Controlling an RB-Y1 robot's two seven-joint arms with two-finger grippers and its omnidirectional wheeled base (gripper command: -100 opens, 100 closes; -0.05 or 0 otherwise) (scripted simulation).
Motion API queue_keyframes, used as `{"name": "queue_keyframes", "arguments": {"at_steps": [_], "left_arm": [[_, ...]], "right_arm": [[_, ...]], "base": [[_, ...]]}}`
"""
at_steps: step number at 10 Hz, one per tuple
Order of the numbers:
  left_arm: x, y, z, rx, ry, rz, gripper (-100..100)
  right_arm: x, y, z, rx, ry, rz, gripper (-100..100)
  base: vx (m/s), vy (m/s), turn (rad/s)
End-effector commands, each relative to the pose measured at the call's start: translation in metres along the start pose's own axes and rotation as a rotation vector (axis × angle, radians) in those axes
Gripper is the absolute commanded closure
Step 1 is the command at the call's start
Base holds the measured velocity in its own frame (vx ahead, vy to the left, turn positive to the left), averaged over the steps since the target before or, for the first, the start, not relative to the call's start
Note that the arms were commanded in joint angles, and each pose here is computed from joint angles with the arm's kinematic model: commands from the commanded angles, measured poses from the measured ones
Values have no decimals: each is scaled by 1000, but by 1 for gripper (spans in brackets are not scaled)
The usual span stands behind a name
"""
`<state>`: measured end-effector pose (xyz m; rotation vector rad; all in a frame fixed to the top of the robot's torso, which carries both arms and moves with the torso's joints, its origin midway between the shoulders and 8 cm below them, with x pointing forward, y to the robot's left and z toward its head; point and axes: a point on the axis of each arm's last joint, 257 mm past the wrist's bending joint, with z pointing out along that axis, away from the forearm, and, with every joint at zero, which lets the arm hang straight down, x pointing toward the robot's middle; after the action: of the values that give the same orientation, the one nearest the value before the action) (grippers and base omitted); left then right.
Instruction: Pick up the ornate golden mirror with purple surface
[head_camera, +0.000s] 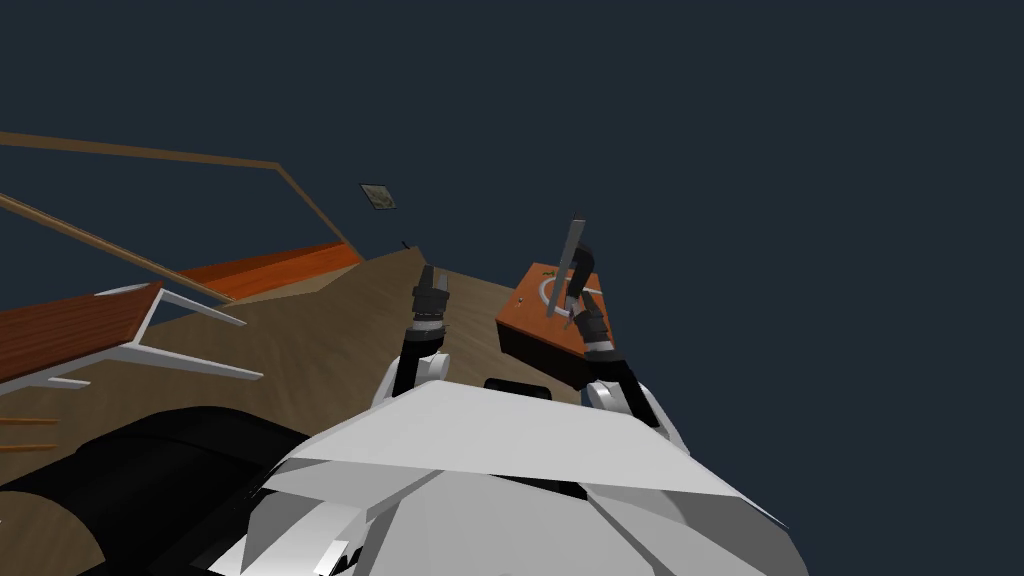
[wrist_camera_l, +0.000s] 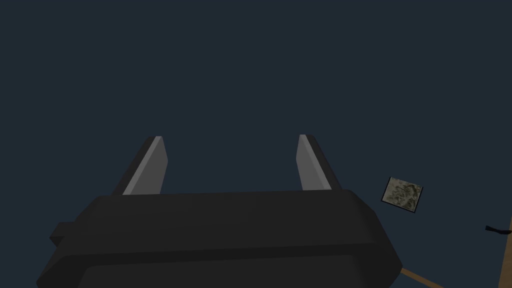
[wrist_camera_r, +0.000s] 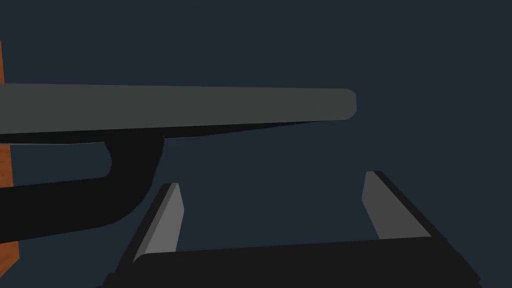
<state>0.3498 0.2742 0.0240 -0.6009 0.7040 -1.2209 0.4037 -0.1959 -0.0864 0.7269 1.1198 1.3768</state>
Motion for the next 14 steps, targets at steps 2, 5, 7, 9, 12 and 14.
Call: {"name": "queue_keyframes", "arguments": {"at_steps": [2,5,7,9,12,14], "left_arm": [[0,0,0,0,0,0,0],[0,0,0,0,0,0,0],[0,0,0,0,0,0,0],[0,0,0,0,0,0,0],[0,0,0,0,0,0,0],[0,0,0,0,0,0,0]], "right_arm": [[10,-39,-8,99,66,-19,-100],[25,-90,-27,233,158,-59,-100],[30,-115,-39,302,199,-79,-100],[31,-142,-56,376,251,-118,-100],[28,-191,-90,520,326,-177,-100],[20,-212,-109,589,366,-218,-100]], "base": [[14,48,37],[15,59,74],[23,42,64],[27,67,79],[27,50,74],[28,44,62]]}}
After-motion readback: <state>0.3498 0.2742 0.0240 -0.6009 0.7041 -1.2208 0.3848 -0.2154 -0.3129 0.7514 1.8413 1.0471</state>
